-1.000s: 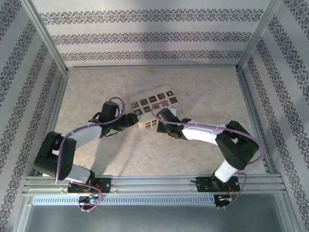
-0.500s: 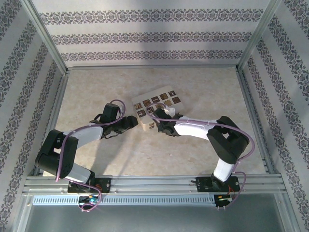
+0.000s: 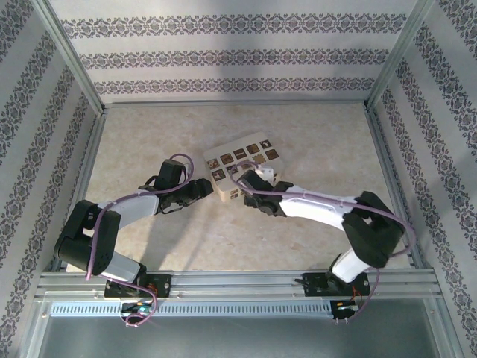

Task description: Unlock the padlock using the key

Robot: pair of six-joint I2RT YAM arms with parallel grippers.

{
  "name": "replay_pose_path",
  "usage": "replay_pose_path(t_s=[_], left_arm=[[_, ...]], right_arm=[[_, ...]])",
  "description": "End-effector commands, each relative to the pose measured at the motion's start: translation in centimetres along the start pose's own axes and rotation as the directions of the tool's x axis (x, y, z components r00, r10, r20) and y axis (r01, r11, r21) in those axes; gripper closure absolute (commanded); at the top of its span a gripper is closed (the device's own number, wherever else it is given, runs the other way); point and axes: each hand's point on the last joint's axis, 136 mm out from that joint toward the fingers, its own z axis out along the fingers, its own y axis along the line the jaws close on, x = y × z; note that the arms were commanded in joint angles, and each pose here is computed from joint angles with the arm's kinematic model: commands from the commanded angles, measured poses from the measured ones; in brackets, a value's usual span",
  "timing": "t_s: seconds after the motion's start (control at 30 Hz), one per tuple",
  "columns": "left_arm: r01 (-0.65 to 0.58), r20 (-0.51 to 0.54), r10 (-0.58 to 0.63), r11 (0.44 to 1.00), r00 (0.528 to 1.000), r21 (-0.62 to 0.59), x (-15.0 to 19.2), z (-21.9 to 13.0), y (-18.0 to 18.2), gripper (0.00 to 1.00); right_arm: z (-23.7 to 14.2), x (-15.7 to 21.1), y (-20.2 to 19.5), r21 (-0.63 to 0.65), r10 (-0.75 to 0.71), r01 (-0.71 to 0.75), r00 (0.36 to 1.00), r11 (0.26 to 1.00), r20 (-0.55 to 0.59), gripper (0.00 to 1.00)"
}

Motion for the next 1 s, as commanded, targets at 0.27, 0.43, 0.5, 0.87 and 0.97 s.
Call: replay_pose_path(t_s=[0.27, 0.43, 0.5, 0.87, 0.97], left_arm=[[-0.020, -0.005, 0.020, 1.000, 1.000, -0.010, -0.2, -0.4, -0.9, 0.38], [-0.025, -0.010, 0.025, 1.000, 1.000, -0.012, -0.3, -0.3, -1.0, 0.39], [-0.025, -0.011, 0.025, 1.000, 1.000, -0.011, -0.3, -0.2, -1.0, 0.39], [-0.026, -0.009, 0.026, 1.000, 1.000, -0.013, -0.3, -0.2, -0.9, 0.39], [-0.026, -0.011, 0.025, 1.000, 1.000, -0.010, -0.3, -0.1, -0.9, 0.39]], right_arm=[[-3.6, -1.1, 0.3, -0.589, 0.043, -0.044, 0.999, 0.807, -0.016, 0.34], [-2.8, -1.3, 0.9, -0.636, 0.068, -0.074, 0.997, 0.768, -0.033, 0.25], [-2.1, -1.4, 1.1, -0.637, 0.084, -0.092, 0.996, 0.765, -0.043, 0.19], [1.5, -2.7, 2.0, -0.561, 0.121, -0.118, 0.992, 0.819, -0.031, 0.02], [2.6, -2.7, 2.2, -0.537, 0.114, -0.116, 0.993, 0.835, -0.037, 0.02]])
